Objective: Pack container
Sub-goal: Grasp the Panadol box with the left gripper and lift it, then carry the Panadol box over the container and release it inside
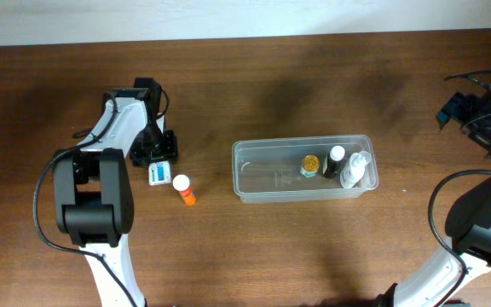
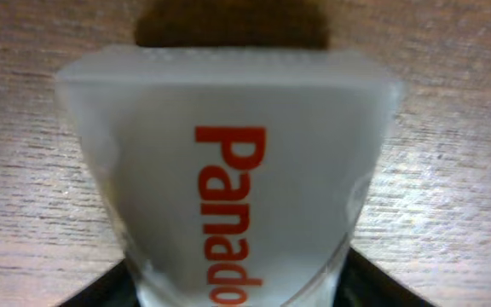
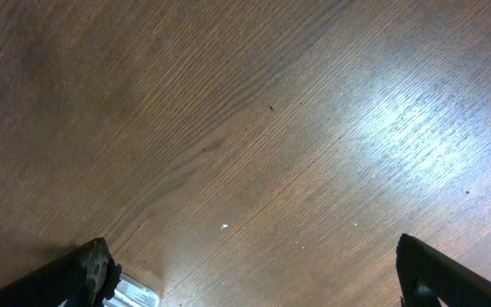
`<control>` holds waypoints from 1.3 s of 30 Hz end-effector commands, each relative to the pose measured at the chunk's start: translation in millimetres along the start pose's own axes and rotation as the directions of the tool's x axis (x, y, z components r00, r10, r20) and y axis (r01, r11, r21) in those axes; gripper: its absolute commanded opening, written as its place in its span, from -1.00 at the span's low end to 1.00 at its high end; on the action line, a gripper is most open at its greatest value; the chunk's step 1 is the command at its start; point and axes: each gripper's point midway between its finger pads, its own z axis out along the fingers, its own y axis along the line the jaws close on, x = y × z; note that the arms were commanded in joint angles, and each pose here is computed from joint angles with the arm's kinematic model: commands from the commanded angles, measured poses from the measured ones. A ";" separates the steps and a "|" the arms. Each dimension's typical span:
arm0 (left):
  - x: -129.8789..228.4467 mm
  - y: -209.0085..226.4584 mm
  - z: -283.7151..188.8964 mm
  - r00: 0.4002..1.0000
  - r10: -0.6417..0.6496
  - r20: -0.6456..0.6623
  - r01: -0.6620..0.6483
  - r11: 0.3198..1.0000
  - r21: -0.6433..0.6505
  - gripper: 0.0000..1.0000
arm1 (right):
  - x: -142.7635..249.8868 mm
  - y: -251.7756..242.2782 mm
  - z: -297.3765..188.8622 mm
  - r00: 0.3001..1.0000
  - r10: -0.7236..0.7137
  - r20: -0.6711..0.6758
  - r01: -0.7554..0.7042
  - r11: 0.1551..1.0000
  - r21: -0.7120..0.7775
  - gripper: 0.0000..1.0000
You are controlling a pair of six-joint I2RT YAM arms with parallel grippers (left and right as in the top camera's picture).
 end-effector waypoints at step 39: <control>62.5 -206.4 -198.6 0.454 0.853 0.257 -0.886 0.462 0.032 -0.12 | -0.4 -0.8 -1.6 1.000 0.009 0.006 -0.009 1.000 0.003 0.97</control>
